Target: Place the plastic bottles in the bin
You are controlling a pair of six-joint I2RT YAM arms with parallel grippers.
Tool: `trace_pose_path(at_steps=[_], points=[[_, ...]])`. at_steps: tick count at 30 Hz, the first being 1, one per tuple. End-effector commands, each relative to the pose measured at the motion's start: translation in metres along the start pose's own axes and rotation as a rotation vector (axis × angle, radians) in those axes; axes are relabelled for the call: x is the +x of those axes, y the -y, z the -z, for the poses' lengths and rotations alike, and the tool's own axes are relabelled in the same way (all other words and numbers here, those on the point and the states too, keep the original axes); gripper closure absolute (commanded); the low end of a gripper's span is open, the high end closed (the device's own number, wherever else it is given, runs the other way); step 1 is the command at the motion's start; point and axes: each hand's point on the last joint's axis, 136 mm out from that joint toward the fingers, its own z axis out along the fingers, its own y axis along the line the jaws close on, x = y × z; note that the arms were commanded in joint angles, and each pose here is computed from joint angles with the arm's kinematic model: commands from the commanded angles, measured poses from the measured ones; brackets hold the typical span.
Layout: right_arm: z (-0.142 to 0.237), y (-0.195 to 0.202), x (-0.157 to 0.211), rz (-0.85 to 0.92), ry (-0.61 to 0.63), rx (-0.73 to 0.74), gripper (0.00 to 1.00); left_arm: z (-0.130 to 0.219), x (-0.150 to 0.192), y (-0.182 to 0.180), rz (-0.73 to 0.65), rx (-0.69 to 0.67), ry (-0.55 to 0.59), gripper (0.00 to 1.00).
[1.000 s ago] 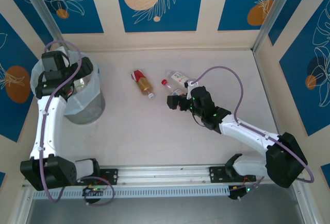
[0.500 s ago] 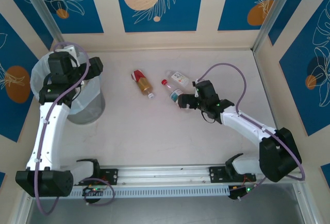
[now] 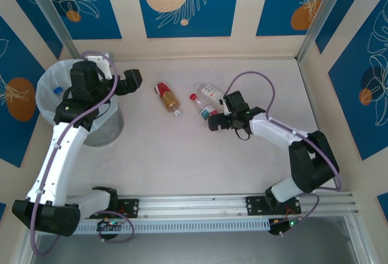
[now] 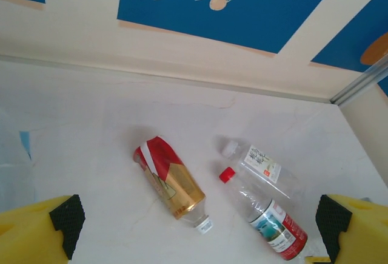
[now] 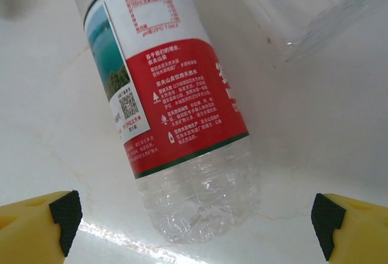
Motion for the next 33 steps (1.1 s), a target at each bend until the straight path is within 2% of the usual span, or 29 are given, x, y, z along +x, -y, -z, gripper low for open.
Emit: trace_pose_path(at_steps=[1, 12, 19, 25, 28, 33], points=[[-0.005, -0.006, -0.003, 0.049, -0.033, -0.006, 0.0, 0.008, -0.001, 0.01, 0.004, 0.044, 0.013, 0.01], [-0.04, -0.009, 0.005, 0.077, -0.142, 0.002, 0.01, 0.003, 0.017, 0.005, -0.011, 0.041, -0.047, 0.01], [-0.056, -0.001, 0.015, 0.041, -0.22, 0.067, 0.06, -0.001, 0.026, 0.0, 0.001, 0.028, -0.07, 0.01], [-0.061, -0.009, 0.017, 0.07, -0.22, 0.051, 0.15, -0.001, 0.026, -0.003, 0.0, 0.007, -0.068, 0.01], [-0.063, -0.022, 0.019, 0.103, -0.238, -0.006, 0.2, -0.002, 0.027, -0.005, 0.005, 0.003, -0.069, 0.01], [-0.065, -0.023, 0.019, 0.12, -0.238, 0.011, 0.27, -0.003, 0.03, -0.006, 0.012, -0.001, -0.078, 0.01]])
